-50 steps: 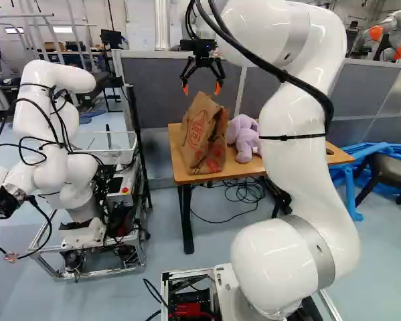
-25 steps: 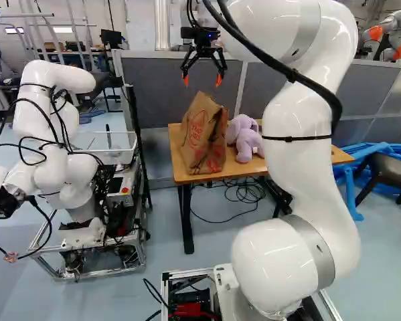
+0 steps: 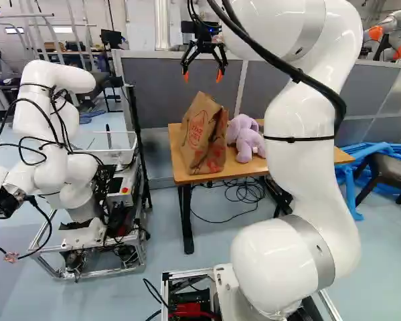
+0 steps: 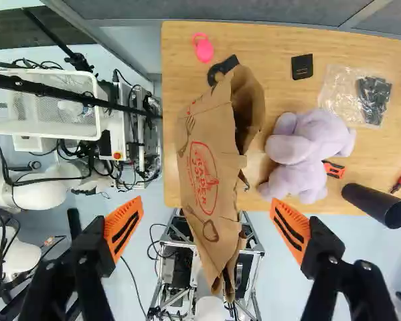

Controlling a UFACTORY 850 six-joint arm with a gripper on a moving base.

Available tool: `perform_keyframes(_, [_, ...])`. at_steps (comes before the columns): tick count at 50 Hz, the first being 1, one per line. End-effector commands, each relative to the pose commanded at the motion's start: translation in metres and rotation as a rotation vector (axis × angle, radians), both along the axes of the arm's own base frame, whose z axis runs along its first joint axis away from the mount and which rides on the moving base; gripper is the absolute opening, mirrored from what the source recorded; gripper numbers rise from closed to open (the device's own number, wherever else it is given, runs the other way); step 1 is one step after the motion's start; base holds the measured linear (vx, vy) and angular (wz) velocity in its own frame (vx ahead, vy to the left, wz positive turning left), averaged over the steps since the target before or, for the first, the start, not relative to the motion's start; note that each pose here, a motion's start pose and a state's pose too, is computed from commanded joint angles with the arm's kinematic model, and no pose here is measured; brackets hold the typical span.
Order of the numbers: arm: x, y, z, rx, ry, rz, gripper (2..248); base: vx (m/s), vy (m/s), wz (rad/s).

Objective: Pick up the bag on the ground and place it on the table

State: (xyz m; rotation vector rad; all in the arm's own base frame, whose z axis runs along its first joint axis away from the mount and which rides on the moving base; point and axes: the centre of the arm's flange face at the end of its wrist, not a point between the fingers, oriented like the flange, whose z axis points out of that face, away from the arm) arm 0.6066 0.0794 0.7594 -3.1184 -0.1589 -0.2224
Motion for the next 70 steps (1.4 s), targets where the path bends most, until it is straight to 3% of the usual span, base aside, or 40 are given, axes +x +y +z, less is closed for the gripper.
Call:
perform_keyframes(26, [0.0000, 0.0000, 0.0000, 0.000, 0.000, 0.000, 247, -0.029, -0.002, 0.004])
perform_keyframes(70, [0.0000, 0.0000, 0.0000, 0.000, 0.000, 0.000, 247, -0.147, -0.002, 0.012])
